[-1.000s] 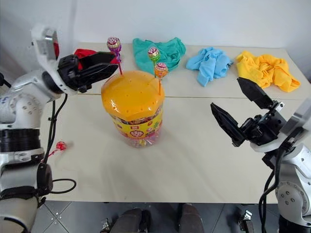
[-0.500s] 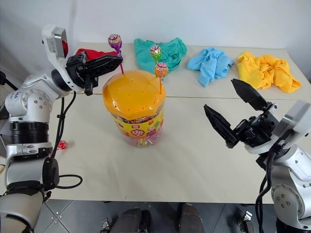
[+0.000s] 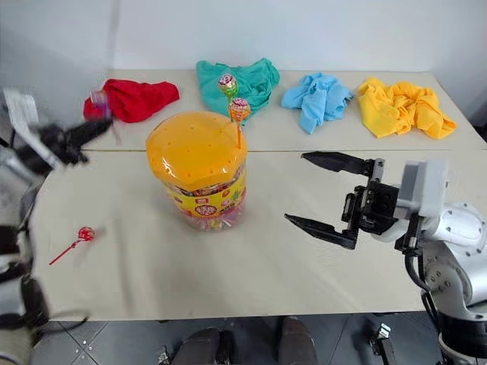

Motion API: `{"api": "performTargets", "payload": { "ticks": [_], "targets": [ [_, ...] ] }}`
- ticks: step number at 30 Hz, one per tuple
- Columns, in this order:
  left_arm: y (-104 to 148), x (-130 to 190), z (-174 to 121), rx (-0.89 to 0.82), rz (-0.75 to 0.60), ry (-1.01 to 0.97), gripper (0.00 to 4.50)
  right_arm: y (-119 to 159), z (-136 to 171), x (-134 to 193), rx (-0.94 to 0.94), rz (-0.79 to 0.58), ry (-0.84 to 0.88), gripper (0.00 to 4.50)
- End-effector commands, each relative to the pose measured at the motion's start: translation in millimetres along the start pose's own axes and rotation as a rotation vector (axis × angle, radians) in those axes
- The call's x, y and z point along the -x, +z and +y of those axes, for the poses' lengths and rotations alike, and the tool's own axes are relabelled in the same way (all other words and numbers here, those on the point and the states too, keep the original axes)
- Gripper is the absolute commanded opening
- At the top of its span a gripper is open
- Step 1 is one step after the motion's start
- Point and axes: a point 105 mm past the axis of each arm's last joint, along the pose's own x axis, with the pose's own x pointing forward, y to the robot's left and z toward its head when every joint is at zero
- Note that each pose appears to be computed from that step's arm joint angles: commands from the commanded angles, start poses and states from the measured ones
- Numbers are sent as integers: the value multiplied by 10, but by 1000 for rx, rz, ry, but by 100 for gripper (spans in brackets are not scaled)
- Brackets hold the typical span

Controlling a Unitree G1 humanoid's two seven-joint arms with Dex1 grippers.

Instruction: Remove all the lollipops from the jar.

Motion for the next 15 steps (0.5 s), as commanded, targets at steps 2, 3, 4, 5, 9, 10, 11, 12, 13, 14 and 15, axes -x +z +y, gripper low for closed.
{"api": "performTargets", "payload": {
  "ticks": [2, 3, 4, 5, 9, 10, 11, 12, 13, 14, 15],
  "targets": [
    [-306, 169, -410, -61, 235, -100, 3, -128, 102, 37, 0, 50, 89, 450],
    [-354, 191, -443, -59, 257, -95, 3, -152, 109, 42, -4, 56, 95, 450],
    [-429, 208, -491, -60, 284, -91, 3, -190, 119, 53, -24, 60, 93, 450],
    [-474, 213, -539, -56, 297, -93, 3, -225, 128, 66, -40, 66, 92, 450],
    [-547, 216, -599, -35, 315, -71, 24, -324, 151, 112, -51, 95, 92, 450],
    [-560, 218, -597, -36, 322, -65, 49, -332, 147, 116, -52, 97, 87, 450],
    [-566, 219, -596, -38, 326, -61, 68, -336, 143, 118, -52, 98, 83, 450],
    [-558, 219, -598, -38, 320, -65, 96, -334, 128, 118, -49, 96, 69, 450],
    [-546, 224, -602, -33, 315, -75, 126, -332, 109, 118, -49, 95, 50, 450],
    [-533, 234, -562, -42, 312, -61, 159, -316, 76, 110, -59, 83, 22, 450],
    [-515, 247, -526, -69, 304, -61, 190, -274, 19, 88, -90, 54, -19, 450]
  ]
}}
